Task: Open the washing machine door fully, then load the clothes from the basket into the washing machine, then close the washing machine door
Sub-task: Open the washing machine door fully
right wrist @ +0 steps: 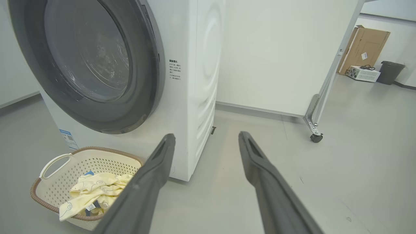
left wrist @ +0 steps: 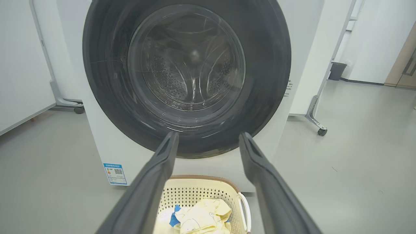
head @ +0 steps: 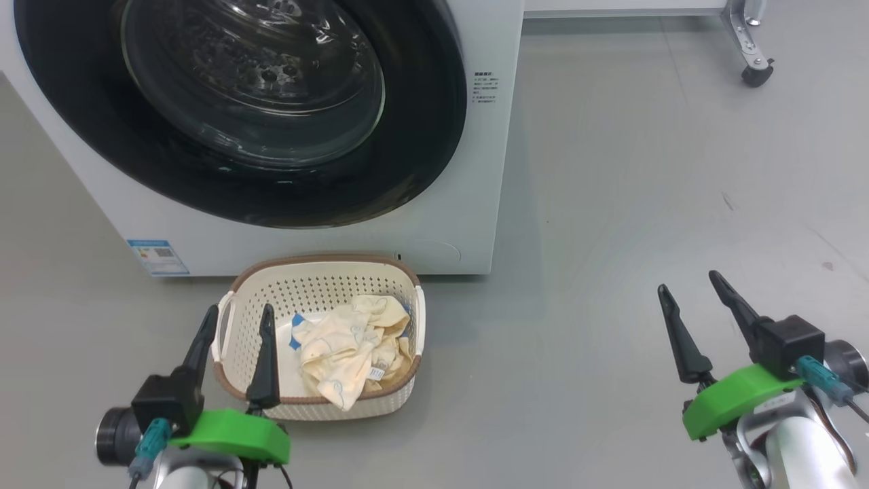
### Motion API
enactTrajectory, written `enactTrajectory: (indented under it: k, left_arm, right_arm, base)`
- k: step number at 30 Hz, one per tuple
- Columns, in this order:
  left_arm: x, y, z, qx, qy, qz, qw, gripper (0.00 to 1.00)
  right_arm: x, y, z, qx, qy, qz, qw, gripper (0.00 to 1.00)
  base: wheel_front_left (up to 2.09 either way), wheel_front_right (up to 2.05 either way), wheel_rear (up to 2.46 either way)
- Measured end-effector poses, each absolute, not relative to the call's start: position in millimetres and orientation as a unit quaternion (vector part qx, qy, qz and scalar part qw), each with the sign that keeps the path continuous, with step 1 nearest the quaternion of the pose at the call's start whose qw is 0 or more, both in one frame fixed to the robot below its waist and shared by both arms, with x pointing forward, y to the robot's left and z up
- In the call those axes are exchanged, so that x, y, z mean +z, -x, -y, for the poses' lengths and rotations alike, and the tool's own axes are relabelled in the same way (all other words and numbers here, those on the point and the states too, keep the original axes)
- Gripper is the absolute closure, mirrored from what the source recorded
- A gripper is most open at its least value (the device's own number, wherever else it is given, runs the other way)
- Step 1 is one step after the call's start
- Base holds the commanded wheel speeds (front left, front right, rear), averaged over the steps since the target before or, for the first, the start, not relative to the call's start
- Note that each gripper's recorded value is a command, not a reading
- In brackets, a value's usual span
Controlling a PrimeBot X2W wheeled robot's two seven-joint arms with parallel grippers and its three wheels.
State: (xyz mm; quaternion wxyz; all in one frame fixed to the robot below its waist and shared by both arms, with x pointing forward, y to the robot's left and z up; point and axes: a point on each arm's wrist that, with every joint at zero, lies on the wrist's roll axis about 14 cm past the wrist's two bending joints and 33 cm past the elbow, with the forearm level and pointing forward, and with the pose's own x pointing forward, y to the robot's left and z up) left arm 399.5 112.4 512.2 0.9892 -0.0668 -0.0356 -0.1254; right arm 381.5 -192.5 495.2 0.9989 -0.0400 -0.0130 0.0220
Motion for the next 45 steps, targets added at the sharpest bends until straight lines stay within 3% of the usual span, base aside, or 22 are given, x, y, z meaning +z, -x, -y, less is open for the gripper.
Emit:
enactTrajectory:
  k: [28,40,43,45]
  left_arm:
    - [503.5,-403.9,-117.7,-0.118,0.068,0.025,0.990,0.00]
    - [507.8,-424.3,-119.9,-0.116,0.069,0.037,0.990,0.00]
    - [506.5,-431.4,-118.2,-0.118,0.069,0.038,0.990,0.00]
    - [506.3,-434.1,-118.0,-0.119,0.070,0.039,0.990,0.00]
  right_arm:
    - [487.6,-389.0,185.2,0.032,0.036,0.004,0.999,0.00]
    - [492.2,-423.6,191.5,0.018,0.011,0.017,1.000,0.00]
    - [496.2,-440.1,195.3,0.009,-0.013,0.028,1.000,0.05]
    - [498.9,-446.7,196.1,0.007,-0.017,0.033,0.999,0.23]
  base:
    - [0.06,0.06,-0.12]
    - [0.00,0.00,0.00]
    - [0.00,0.00,0.00]
    - [0.00,0.00,0.00]
